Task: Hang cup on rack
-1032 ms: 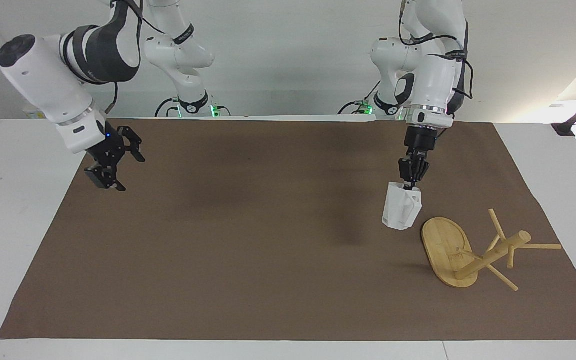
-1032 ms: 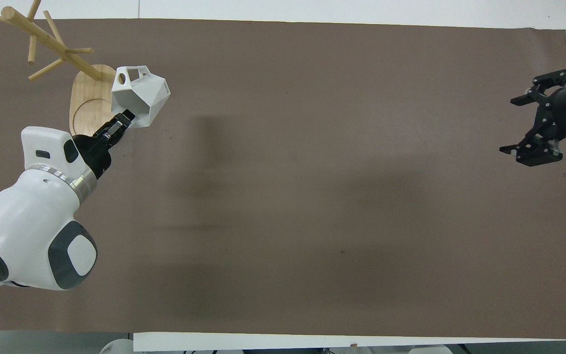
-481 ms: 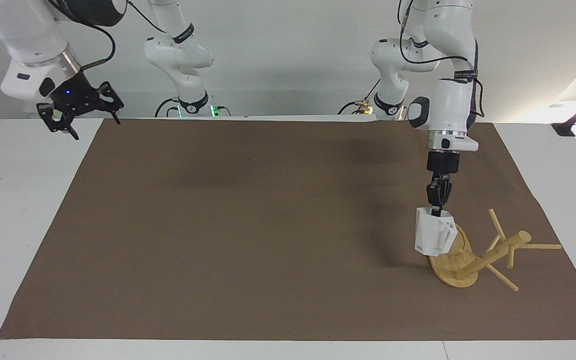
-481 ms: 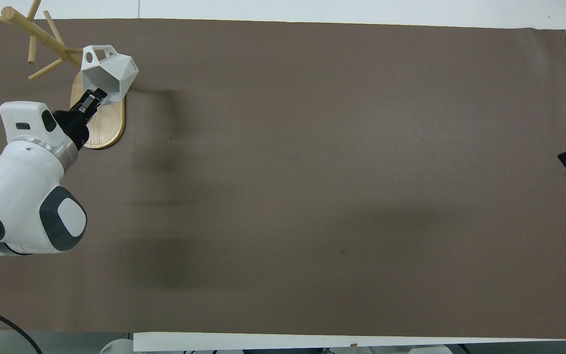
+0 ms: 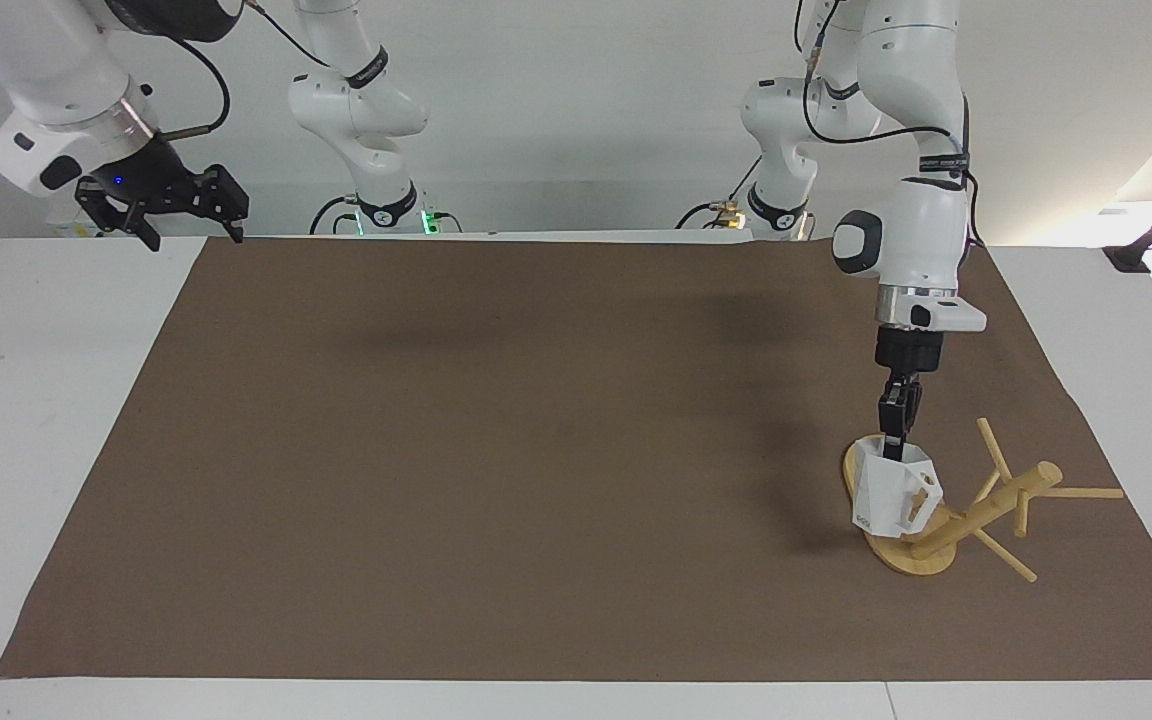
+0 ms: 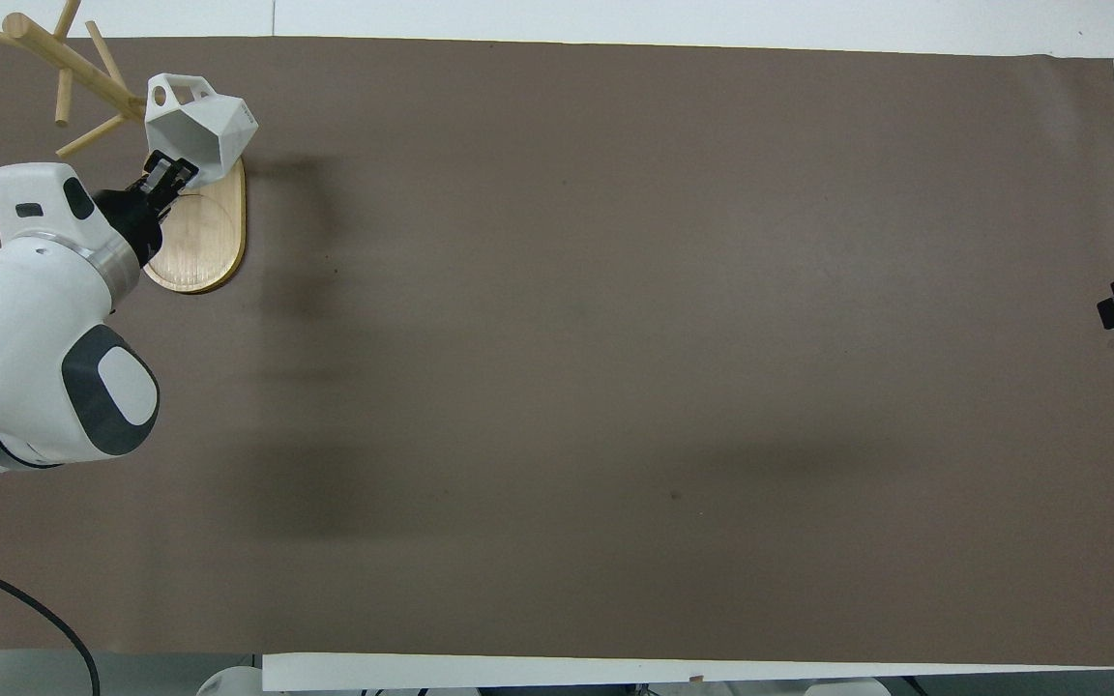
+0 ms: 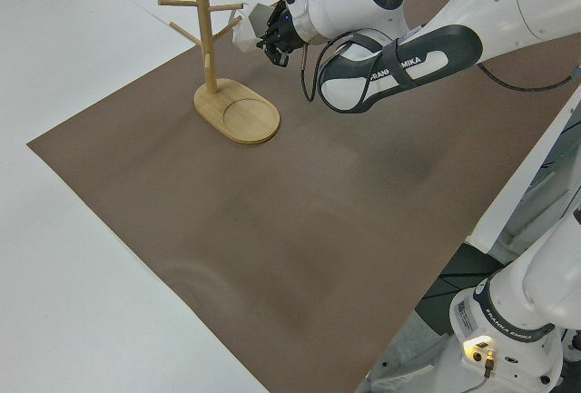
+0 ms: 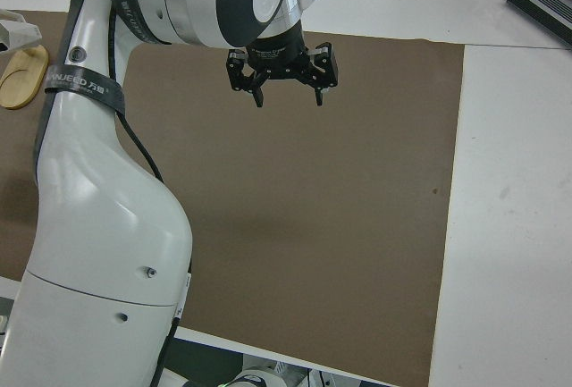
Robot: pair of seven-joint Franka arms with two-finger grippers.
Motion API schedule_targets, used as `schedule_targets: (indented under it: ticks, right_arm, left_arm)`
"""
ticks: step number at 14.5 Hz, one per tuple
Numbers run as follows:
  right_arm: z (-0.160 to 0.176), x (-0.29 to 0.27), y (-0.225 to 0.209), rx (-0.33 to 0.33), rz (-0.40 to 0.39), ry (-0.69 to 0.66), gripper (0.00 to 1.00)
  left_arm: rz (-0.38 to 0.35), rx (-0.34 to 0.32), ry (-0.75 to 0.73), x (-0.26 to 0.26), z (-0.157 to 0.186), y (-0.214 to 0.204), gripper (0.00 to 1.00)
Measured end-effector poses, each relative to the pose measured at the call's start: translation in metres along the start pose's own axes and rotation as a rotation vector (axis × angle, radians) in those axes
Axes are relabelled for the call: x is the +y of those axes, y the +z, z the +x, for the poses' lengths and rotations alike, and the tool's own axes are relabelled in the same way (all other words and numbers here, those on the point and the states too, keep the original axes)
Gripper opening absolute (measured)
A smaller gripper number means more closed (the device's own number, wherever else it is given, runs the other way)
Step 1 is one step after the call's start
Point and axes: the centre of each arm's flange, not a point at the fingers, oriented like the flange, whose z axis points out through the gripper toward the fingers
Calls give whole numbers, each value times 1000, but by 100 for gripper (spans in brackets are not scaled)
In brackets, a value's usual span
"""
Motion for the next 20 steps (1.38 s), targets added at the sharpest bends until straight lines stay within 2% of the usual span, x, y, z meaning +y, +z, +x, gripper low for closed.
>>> schedule_targets:
  ticks: [3,9,11,16,18,20]
  right_arm:
    - [-10,1,-6,10,0,33,100]
    - [-2,5,15,-34,8,40,100]
    - [-1,4,15,-34,8,38,100]
    - [-1,3,16,-37,8,37,100]
    - [-1,3,17,-38,8,36,100]
    - [-1,2,17,-38,8,35,100]
  left_arm:
    - [10,0,-34,-4,6,4,4]
    - [47,-26,-58,-11,18,7,5]
    - [59,-51,-53,-5,22,7,20]
    - [67,-75,-35,1,24,8,75]
    - [110,-138,-33,0,18,10,98]
    - [162,-236,-18,7,15,0,100]
